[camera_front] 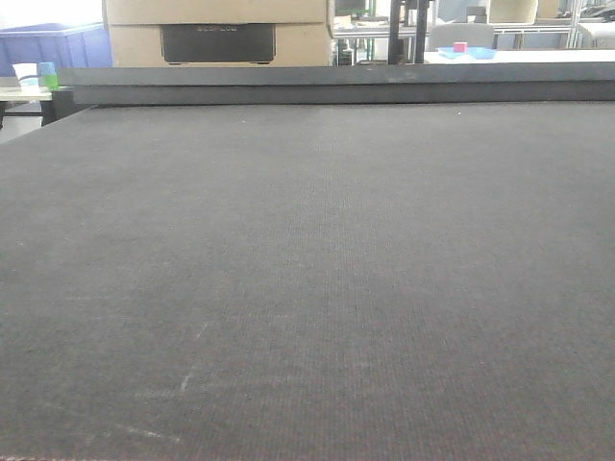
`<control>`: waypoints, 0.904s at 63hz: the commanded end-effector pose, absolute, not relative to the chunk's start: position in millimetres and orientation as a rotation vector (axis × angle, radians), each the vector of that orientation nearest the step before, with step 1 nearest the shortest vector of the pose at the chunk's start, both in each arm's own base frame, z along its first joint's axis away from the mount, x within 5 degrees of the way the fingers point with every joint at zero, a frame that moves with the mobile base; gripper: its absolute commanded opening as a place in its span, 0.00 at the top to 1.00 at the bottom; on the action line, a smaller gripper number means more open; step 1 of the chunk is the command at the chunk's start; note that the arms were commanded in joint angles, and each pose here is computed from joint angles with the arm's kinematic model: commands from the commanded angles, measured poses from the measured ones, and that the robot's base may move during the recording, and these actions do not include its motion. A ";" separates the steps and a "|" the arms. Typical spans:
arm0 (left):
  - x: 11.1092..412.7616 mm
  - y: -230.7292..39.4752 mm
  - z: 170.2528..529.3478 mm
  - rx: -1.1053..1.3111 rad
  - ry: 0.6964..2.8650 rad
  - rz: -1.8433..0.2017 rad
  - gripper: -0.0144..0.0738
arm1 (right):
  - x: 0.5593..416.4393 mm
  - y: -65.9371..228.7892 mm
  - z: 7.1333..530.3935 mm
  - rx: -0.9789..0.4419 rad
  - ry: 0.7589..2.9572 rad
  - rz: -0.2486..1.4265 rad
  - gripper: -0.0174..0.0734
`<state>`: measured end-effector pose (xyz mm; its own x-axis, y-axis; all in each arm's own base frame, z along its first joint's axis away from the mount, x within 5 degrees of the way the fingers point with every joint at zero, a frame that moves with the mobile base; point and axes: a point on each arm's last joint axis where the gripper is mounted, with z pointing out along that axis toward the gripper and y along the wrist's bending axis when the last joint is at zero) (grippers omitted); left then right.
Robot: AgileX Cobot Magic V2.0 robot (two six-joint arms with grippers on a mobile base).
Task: Grab PVC pipe and place in blue bin
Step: 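Drive the base to the shelf of blue bins holding the pipe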
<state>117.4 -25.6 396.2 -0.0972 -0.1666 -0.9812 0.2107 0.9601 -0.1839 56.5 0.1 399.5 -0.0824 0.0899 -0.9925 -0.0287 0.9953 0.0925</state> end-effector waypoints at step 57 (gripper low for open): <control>115.7 -26.1 399.0 0.032 1.608 -0.330 0.96 | 55.6 -0.3 403.0 0.037 1.609 0.086 0.99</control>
<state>116.9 -25.4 396.9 -0.0897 -0.1682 -0.9817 0.2113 0.9600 -0.1838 56.5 0.1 399.7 -0.0804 0.0882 -0.9929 -0.0292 0.9954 0.0908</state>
